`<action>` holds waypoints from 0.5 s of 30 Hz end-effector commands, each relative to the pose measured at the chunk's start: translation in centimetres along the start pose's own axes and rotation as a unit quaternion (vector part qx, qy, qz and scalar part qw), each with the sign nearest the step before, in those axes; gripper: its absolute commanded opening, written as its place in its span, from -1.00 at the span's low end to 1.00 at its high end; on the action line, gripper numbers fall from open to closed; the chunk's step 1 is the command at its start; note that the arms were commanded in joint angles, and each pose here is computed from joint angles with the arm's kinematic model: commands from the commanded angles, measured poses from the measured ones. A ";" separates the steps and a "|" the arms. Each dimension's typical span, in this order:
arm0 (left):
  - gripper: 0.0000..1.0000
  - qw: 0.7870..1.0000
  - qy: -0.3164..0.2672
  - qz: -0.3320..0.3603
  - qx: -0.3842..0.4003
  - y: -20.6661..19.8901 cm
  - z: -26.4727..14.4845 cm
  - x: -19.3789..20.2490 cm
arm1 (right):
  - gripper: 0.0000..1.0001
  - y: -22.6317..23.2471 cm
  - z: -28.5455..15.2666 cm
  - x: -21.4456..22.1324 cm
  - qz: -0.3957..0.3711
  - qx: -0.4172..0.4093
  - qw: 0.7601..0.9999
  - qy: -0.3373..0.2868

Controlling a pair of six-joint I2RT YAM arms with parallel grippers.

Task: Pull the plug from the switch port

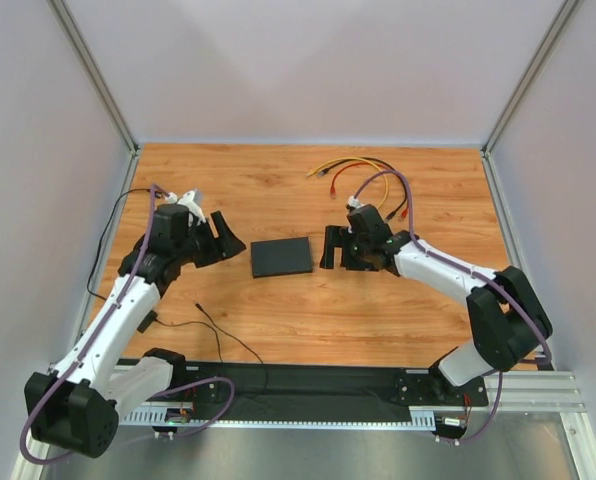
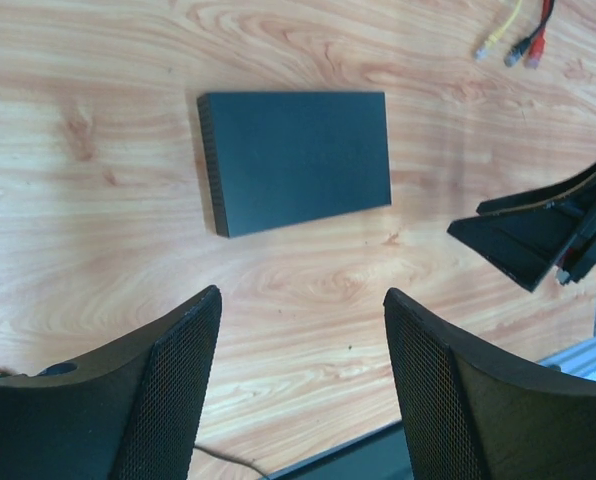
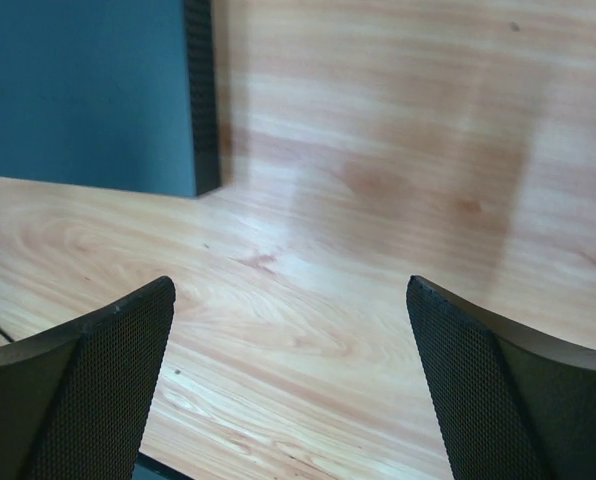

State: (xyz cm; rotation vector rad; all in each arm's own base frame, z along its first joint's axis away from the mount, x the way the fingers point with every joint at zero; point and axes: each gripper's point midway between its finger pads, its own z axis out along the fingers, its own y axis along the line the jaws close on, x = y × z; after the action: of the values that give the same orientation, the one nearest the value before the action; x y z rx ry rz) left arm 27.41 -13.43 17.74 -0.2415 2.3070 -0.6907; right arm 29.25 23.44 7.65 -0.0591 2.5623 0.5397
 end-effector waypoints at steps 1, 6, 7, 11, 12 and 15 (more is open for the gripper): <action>0.48 0.999 0.003 -0.001 0.036 -0.6 -1.0 1.4 | 1.00 -1.3 -0.7 -0.7 0.022 0.016 0.998 -0.056; 0.47 0.999 0.018 -0.009 0.041 0.2 -0.4 3.3 | 1.00 -2.4 -1.0 -0.6 0.045 0.035 0.995 -0.082; 0.47 0.999 0.021 -0.009 0.041 0.3 -0.2 3.5 | 1.00 -2.5 -1.2 -0.6 0.046 0.034 0.995 -0.085; 0.47 0.997 0.035 -0.014 0.061 0.3 0.6 4.7 | 1.00 -2.4 -1.7 -0.6 0.049 0.029 0.994 -0.093; 0.47 0.996 0.033 -0.011 0.083 -0.4 0.6 4.6 | 1.00 -2.5 -2.1 -0.3 0.050 0.023 0.994 -0.097; 0.47 0.991 0.033 -0.011 0.129 -1.4 0.7 5.3 | 1.00 -2.3 -3.6 0.4 0.066 -0.025 0.987 -0.144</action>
State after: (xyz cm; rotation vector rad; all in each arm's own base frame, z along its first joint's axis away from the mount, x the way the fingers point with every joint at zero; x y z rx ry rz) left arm 23.55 -14.95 12.86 -0.2045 2.3634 -0.8590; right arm 27.37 20.22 7.27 0.0980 2.4436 0.5125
